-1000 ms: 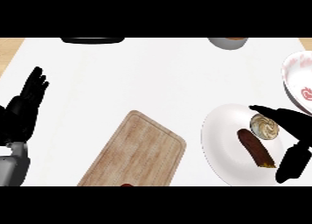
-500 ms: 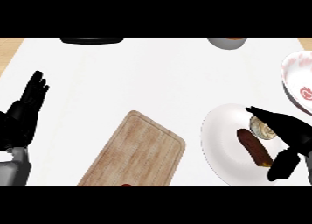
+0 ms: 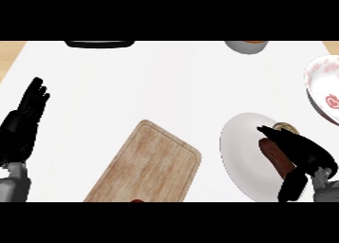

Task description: Pick the sweet potato from the plate and place it in the bowl

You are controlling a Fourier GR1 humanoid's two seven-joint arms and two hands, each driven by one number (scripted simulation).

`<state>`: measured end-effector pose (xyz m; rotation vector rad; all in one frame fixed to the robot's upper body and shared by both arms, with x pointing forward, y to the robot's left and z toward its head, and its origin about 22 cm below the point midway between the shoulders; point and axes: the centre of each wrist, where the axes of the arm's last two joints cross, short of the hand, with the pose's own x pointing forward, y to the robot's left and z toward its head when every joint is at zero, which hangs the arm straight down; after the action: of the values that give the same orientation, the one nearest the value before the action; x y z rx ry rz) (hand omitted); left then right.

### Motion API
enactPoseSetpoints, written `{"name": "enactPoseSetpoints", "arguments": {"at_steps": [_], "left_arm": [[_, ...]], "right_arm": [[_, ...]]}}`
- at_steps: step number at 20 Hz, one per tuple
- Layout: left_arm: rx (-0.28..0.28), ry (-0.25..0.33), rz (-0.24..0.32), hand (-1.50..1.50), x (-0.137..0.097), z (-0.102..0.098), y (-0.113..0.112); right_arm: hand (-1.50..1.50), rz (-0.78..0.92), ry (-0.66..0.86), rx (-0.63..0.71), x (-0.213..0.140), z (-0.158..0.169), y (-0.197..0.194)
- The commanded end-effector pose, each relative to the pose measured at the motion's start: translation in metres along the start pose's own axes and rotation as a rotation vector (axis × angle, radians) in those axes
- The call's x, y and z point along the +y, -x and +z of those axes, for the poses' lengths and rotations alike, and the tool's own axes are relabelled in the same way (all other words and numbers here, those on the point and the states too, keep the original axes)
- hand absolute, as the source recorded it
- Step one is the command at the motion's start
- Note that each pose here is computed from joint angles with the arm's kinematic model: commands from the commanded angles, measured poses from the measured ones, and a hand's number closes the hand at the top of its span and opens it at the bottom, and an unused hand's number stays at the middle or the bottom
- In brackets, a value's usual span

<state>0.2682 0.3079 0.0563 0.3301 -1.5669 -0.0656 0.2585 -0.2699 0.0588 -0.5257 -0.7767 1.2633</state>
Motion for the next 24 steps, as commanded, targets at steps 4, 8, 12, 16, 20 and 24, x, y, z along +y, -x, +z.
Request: {"name": "enactPoseSetpoints", "arguments": {"at_steps": [4,8,12,16,20,24], "left_arm": [[-0.011,0.017,0.005,0.0,-0.001,-0.005,0.007],[-0.011,0.006,-0.006,0.0,-0.004,-0.019,0.018],[0.002,0.004,0.013,0.0,-0.023,-0.003,-0.014],[-0.01,0.0,0.001,0.0,0.003,0.005,0.008],[-0.012,0.027,0.012,0.0,-0.013,0.001,0.002],[0.003,-0.011,-0.016,0.0,0.013,-0.002,0.008]], "right_arm": [[-1.5,-0.012,0.013,0.002,0.01,-0.026,0.014],[-1.5,-0.002,-0.004,0.021,0.014,-0.021,-0.004],[1.5,-0.036,-0.088,-0.003,0.019,-0.027,0.003],[1.5,-0.02,-0.046,-0.088,0.034,-0.039,0.003],[1.5,-0.055,-0.02,-0.098,0.03,-0.059,-0.004],[1.5,-0.048,0.017,-0.09,0.019,-0.06,0.0]]}}
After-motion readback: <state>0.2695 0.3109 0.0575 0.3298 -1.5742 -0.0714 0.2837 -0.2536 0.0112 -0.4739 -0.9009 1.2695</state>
